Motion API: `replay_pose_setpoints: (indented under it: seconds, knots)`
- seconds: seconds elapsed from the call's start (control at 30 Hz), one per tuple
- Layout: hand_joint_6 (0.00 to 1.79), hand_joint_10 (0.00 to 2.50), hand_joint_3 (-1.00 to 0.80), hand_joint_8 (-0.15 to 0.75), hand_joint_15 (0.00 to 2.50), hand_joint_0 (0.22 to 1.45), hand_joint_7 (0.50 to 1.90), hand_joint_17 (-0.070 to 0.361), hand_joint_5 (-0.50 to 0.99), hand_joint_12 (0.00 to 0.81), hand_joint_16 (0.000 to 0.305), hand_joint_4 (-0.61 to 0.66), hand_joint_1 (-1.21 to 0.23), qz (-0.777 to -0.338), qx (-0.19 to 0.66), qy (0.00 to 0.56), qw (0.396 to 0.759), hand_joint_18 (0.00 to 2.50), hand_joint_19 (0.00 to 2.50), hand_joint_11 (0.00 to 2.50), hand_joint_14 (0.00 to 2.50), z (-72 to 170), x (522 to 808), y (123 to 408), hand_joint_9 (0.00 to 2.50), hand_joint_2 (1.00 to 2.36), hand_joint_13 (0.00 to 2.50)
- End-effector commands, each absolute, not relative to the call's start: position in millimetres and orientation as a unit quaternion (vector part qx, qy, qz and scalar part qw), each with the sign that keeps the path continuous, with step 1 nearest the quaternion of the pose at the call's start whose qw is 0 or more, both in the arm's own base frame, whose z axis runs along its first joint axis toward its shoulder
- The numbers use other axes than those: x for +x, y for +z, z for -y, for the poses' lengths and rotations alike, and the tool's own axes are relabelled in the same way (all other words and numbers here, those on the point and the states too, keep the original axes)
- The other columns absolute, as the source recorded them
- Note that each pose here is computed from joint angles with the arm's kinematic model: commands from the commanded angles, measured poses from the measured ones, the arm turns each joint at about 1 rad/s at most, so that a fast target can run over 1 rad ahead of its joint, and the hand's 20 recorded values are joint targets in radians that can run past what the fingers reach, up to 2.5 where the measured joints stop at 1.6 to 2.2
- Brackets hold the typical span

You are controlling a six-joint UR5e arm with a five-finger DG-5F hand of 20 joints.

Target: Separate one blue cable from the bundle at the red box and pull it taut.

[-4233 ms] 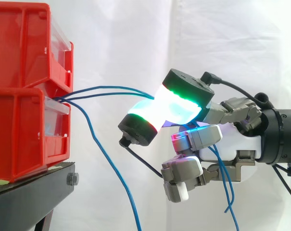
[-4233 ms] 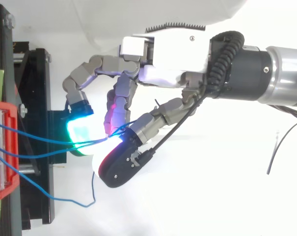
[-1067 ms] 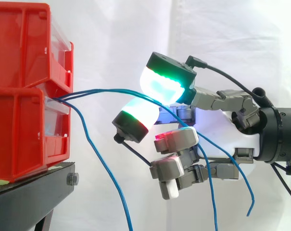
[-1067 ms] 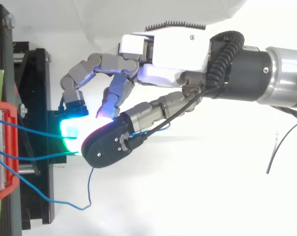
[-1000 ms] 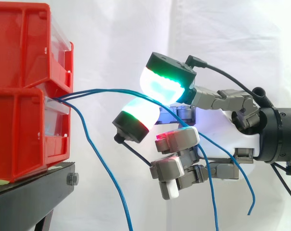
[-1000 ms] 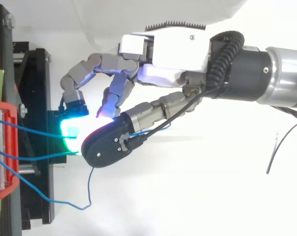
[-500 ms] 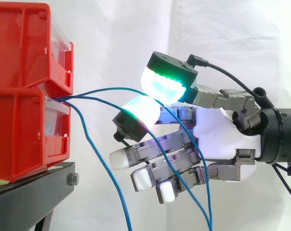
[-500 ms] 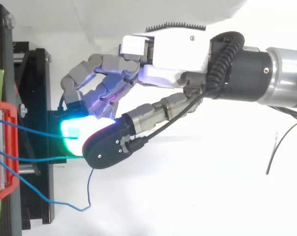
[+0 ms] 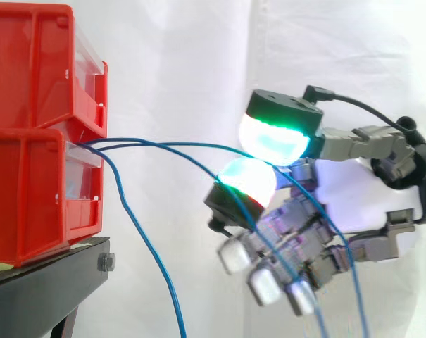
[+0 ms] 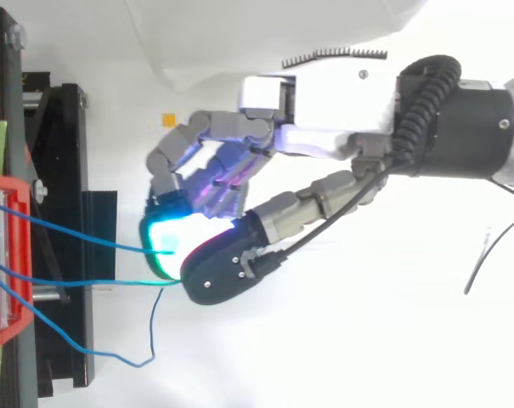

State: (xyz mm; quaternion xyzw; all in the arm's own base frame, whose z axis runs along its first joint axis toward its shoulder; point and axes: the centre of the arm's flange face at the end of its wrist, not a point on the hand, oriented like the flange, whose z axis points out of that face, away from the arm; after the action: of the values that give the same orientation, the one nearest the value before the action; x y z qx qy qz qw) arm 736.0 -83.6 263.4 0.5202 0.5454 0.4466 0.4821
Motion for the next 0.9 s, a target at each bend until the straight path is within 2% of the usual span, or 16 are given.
replay_pose_setpoints:
  seconds: [0.0,0.27,0.47,0.53,0.87]
  knots:
    - [0.87,0.02,-0.05,0.302,0.52,0.58,1.19,0.114,-0.11,0.391,0.051,-0.18,-0.76,-0.559,0.525,0.438,0.469,0.76,0.68,0.49,0.02,82.9,725.3,265.7,0.78,1.01,0.83]
    - [0.87,0.02,-0.04,0.306,0.70,0.59,1.19,0.110,-0.11,0.404,0.049,-0.17,-0.75,-0.561,0.531,0.432,0.465,0.81,0.72,0.53,0.02,85.4,690.8,254.4,0.80,1.01,0.99]
    - [0.87,0.02,-0.04,0.309,0.74,0.59,1.18,0.109,-0.11,0.405,0.049,-0.16,-0.75,-0.555,0.541,0.433,0.460,0.82,0.71,0.60,0.02,93.5,667.1,241.4,0.82,1.01,1.01]
    - [0.88,0.02,-0.04,0.314,0.88,0.59,1.17,0.108,-0.11,0.400,0.048,-0.16,-0.75,-0.543,0.538,0.442,0.470,0.84,0.74,0.79,0.03,97.3,660.4,234.8,0.90,1.02,1.10]
    - [0.88,0.02,-0.05,0.315,1.52,0.60,1.18,0.105,-0.12,0.337,0.047,-0.13,-0.74,-0.527,0.545,0.439,0.482,0.96,0.89,1.24,0.01,97.3,663.0,235.0,1.03,1.02,1.38]
